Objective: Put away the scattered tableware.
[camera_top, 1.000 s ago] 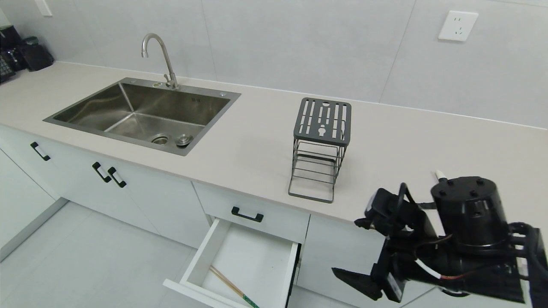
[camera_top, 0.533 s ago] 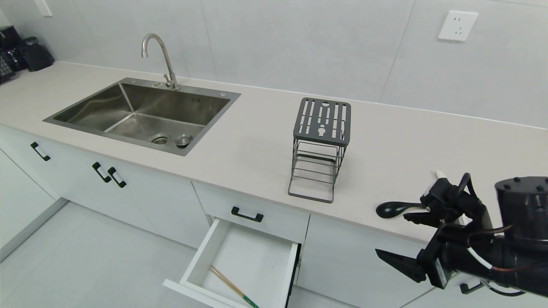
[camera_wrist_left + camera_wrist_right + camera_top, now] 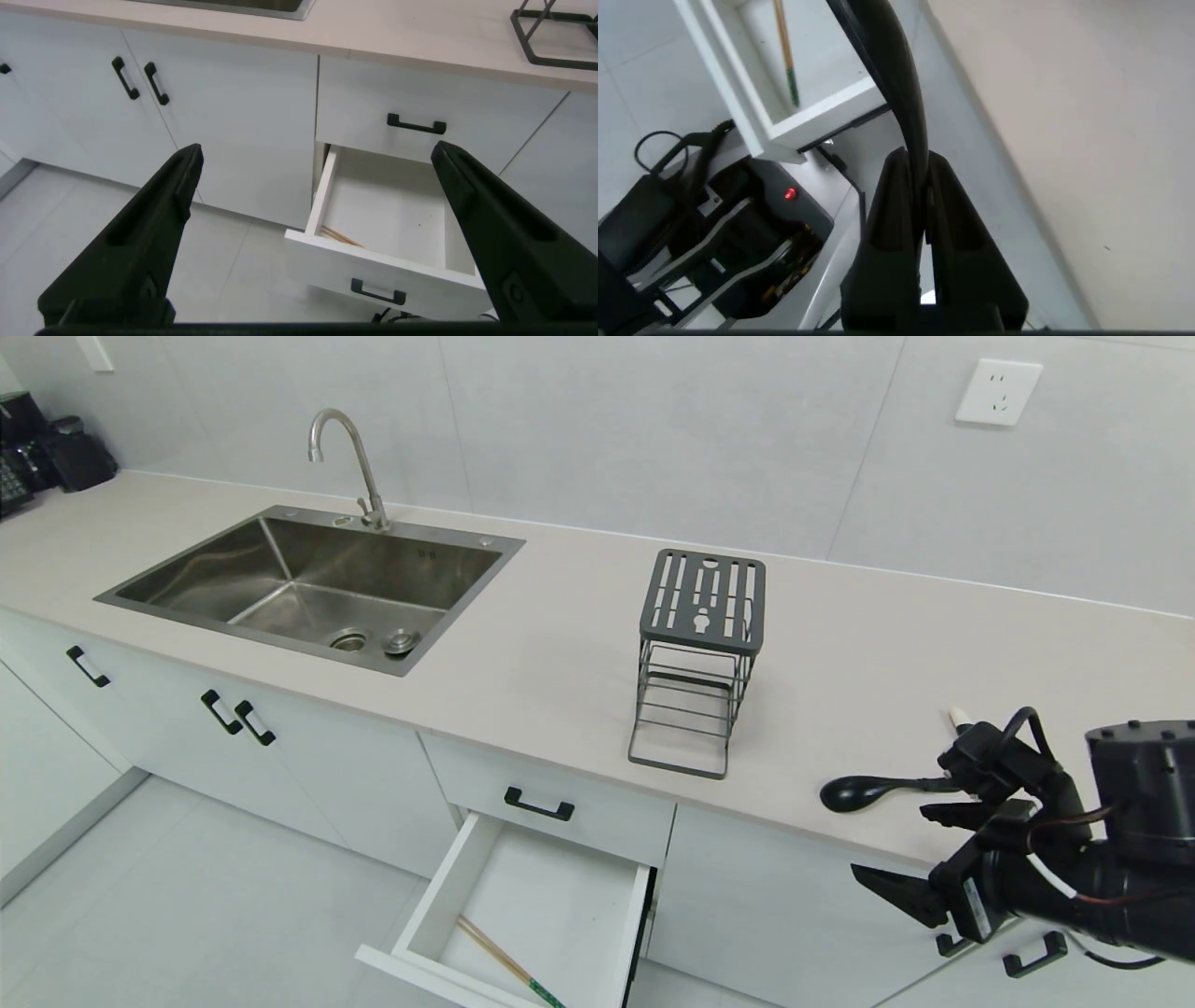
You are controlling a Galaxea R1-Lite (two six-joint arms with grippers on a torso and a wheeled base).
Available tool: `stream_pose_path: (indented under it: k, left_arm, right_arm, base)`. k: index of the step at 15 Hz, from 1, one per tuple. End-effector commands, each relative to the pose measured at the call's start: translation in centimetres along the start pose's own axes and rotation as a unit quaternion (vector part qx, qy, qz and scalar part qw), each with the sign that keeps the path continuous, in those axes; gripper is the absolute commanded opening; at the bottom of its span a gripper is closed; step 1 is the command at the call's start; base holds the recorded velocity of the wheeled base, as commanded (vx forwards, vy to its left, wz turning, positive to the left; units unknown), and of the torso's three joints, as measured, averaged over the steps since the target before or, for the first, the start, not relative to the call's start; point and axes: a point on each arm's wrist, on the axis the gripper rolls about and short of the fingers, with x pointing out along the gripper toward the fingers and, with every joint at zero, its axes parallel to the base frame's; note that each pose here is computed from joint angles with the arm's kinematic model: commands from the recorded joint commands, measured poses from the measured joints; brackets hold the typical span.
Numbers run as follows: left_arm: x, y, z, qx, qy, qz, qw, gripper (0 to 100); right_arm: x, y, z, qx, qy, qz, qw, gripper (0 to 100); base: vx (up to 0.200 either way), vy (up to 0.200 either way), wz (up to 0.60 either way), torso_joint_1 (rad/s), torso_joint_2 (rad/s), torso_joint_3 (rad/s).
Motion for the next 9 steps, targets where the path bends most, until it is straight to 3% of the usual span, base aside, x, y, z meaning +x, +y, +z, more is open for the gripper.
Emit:
stream_pose_path:
  k: [1, 7, 9]
  left_arm:
    - [0.0, 0.0, 0.0, 0.000, 0.001, 0.000, 1.0000, 100]
    - [0.0, 0.0, 0.0, 0.000, 0.001, 0.000, 1.0000, 100]
    - [0.0, 0.0, 0.0, 0.000, 0.001, 0.000, 1.0000, 100]
  right_arm:
    - [0.4, -0.9, -0.2, 0.013, 0.011, -0.020, 1.000, 100]
    - [1.7, -1.8, -0.3, 0.025, 0.031, -0.027, 0.999, 100]
    - [3.4, -3.5, 0.1, 0.036, 0.041, -0.045, 0.997, 100]
  base:
    - [0.000, 0.000, 0.00, 0.000, 0.00, 0.000]
    - [0.000, 0.000, 0.00, 0.000, 0.00, 0.000]
    - [0.000, 0.000, 0.00, 0.000, 0.00, 0.000]
